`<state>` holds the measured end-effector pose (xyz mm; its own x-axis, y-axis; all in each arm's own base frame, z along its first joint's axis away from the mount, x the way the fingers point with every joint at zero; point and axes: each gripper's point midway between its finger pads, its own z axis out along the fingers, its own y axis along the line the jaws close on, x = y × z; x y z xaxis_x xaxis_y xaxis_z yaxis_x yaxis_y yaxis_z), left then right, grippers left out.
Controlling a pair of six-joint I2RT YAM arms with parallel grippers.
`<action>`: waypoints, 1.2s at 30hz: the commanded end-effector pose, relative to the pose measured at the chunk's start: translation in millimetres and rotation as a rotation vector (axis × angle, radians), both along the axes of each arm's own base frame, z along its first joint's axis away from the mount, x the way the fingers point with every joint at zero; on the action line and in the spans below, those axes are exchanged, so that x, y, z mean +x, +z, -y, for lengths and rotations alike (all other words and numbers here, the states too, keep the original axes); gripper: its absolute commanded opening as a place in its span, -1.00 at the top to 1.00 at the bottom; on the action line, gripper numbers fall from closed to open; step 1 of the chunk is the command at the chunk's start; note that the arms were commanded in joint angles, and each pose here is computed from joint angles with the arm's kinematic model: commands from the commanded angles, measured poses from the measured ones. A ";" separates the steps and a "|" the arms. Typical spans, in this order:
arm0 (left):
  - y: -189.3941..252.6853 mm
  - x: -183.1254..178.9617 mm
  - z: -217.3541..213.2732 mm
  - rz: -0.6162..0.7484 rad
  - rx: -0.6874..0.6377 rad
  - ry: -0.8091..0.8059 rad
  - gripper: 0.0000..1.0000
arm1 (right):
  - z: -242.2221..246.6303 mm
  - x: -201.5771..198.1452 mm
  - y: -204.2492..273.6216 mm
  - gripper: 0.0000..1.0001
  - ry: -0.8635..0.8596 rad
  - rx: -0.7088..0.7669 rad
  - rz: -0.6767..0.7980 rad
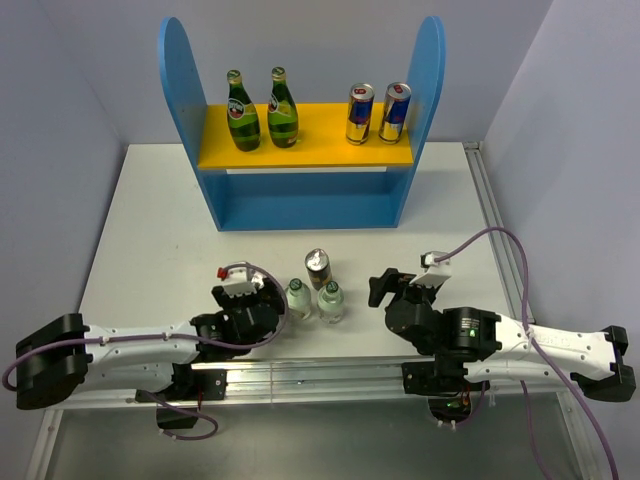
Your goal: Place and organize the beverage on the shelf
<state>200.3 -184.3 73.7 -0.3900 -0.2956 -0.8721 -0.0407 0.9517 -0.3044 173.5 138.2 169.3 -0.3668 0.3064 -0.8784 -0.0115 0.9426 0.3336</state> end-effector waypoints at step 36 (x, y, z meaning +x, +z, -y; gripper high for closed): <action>113.2 183.1 -4.3 0.310 0.063 0.160 0.99 | -1.9 9.0 5.4 -0.82 -0.031 0.020 0.084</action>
